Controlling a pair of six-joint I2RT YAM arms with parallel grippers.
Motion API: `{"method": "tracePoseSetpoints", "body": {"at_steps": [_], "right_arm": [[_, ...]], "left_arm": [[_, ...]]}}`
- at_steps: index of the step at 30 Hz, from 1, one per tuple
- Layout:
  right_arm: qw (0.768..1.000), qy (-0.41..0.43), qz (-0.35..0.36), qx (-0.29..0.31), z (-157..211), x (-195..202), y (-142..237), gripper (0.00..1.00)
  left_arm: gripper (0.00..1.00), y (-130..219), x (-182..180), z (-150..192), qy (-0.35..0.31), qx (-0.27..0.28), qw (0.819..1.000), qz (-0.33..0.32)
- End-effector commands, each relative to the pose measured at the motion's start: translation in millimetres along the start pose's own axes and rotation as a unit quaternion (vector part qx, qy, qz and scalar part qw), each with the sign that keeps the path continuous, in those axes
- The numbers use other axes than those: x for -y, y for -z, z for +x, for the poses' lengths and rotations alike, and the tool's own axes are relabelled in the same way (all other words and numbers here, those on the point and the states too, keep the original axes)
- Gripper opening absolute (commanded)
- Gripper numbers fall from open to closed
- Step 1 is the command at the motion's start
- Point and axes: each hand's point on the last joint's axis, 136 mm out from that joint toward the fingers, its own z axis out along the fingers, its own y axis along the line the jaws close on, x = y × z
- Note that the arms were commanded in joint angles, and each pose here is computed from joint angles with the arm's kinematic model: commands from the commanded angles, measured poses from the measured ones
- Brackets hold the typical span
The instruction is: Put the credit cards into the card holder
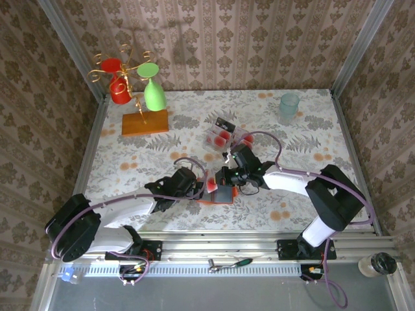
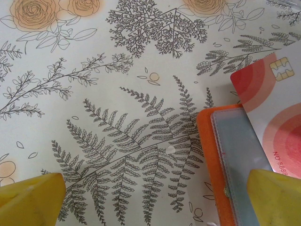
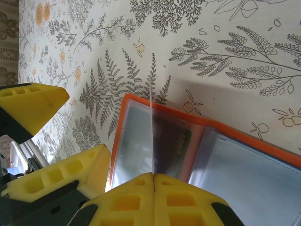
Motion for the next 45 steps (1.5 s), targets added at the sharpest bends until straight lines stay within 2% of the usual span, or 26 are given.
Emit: {"method": "tracePoseSetpoints", "body": {"at_steps": [1,17,27,38,45], "right_arm": [[1.000,-0.006,-0.014,-0.008,5,-2,-6,0.00],[1.000,-0.004,-0.025,-0.012,5,-7,-4,0.00],[0.999,-0.011,-0.022,0.049,-5,-1,24,0.00],[0.994,-0.027,-0.030,0.102,-5,11,27,0.00],[0.993,-0.037,-0.033,0.107,-4,15,23,0.00]], "left_arm": [[1.00,-3,-2,0,-0.011,-0.001,1.000,-0.010],[1.00,-15,-5,18,-0.024,-0.022,0.999,-0.026],[1.00,-16,-10,31,-0.023,-0.030,0.999,-0.039],[1.00,-16,-15,38,-0.019,-0.035,0.998,-0.054],[1.00,-16,-15,40,-0.019,-0.036,0.998,-0.055]]}}
